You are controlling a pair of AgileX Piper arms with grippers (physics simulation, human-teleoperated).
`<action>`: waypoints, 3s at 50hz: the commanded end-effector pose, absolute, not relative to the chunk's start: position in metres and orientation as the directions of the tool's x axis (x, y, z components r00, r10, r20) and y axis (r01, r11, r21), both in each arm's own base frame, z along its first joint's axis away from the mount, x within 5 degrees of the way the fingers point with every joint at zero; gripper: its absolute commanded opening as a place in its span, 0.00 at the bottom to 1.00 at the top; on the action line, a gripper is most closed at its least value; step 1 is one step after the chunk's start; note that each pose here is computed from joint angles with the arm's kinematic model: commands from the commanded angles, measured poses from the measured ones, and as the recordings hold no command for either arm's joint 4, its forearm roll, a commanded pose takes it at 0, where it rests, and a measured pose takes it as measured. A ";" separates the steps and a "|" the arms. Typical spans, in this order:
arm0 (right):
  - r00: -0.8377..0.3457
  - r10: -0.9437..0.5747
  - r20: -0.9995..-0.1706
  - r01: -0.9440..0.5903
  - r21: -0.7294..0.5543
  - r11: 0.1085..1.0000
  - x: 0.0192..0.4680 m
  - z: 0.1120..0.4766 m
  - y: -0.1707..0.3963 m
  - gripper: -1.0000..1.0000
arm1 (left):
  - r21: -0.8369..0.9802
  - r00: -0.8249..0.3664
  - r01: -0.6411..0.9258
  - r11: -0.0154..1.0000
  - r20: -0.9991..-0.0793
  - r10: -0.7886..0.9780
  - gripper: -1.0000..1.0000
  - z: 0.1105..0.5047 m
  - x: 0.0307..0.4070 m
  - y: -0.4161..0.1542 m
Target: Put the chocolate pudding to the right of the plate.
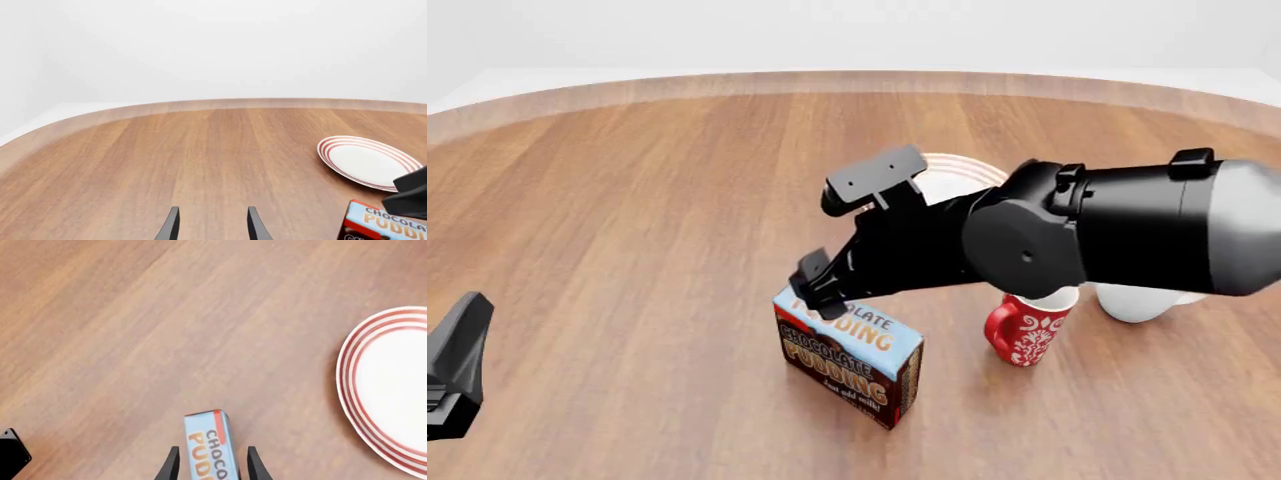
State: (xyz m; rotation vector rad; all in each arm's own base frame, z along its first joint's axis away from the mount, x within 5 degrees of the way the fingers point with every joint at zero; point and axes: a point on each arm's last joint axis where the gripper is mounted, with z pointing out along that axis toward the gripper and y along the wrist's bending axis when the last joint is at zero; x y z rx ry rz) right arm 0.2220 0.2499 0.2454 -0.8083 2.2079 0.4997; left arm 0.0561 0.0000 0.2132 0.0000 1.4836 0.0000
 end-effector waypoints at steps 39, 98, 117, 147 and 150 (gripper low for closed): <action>-0.586 -0.403 -0.703 -0.664 0.132 0.736 0.227 0.205 0.265 1.00 | 0.000 0.087 0.000 1.000 -0.996 0.000 1.00 0.213 0.056 0.000; -0.569 -0.370 -0.735 -0.635 0.107 0.765 0.247 0.229 0.249 0.00 | 0.000 0.087 0.000 1.000 -0.996 0.000 1.00 0.213 0.056 0.000; -0.409 -0.317 -0.856 -0.588 -0.020 0.809 0.280 0.355 0.199 0.00 | 0.000 0.087 0.000 1.000 -0.996 0.000 1.00 0.213 0.056 0.000; -0.364 -0.153 -0.919 -0.294 -0.042 0.955 0.326 0.428 0.094 0.00 | 0.000 0.087 0.000 1.000 -0.996 0.000 1.00 0.213 0.056 0.000; -0.370 -0.131 -0.920 -0.257 -0.035 0.966 0.330 0.429 0.083 0.00 | 0.000 0.087 0.000 1.000 -0.996 0.000 1.00 0.213 0.056 0.000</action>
